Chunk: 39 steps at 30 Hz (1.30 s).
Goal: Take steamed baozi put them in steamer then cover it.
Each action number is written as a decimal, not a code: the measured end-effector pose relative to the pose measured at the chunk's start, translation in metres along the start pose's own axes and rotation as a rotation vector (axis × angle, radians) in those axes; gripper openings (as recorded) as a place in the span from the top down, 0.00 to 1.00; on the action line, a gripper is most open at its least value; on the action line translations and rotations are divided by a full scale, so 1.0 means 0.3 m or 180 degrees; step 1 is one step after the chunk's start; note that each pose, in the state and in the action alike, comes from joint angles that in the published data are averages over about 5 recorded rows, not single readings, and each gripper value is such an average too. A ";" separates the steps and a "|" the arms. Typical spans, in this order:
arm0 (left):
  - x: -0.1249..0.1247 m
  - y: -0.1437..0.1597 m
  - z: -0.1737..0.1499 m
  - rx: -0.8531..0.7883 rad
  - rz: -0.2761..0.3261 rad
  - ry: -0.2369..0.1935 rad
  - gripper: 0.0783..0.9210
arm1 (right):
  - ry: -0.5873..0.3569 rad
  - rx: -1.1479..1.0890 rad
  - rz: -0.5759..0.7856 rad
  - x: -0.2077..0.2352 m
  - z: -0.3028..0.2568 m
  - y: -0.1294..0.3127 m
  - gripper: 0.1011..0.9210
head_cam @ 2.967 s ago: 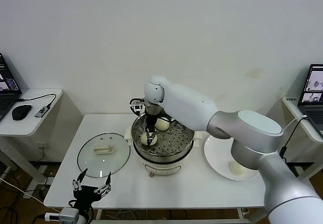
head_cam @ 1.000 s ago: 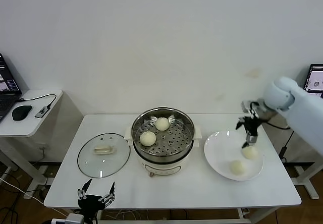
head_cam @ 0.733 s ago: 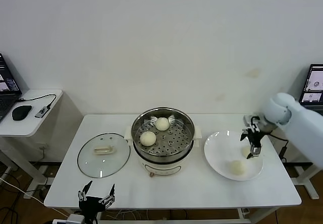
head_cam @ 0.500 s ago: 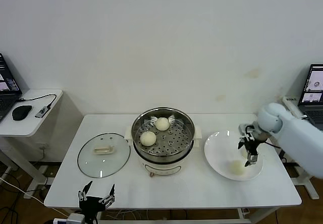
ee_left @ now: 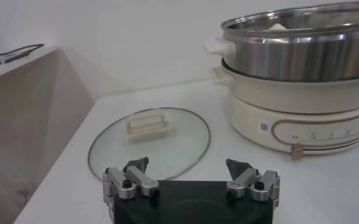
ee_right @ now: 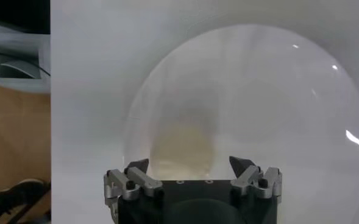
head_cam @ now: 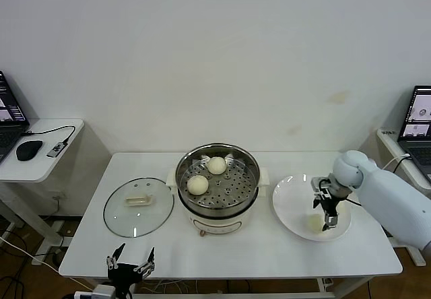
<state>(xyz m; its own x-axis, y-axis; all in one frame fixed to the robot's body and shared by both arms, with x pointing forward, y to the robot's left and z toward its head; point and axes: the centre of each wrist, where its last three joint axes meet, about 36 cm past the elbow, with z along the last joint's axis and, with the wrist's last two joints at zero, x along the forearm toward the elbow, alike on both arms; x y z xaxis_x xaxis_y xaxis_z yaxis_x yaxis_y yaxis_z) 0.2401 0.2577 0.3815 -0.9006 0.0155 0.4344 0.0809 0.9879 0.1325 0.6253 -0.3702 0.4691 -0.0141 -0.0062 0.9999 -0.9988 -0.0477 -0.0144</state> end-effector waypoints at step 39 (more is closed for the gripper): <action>-0.036 0.000 0.023 0.0033 0.0004 0.0039 0.12 | -0.0065 -0.0125 -0.0029 -0.018 0.020 -0.019 0.44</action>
<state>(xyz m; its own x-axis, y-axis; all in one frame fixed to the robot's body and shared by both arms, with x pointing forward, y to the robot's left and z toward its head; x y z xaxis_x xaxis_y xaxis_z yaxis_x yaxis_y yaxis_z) 0.2470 0.2586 0.3707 -0.8952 0.0149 0.4454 0.0775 0.9894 0.1226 0.6313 -0.3760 0.4638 -0.0045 -0.0264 0.9996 -1.0000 -0.0087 -0.0047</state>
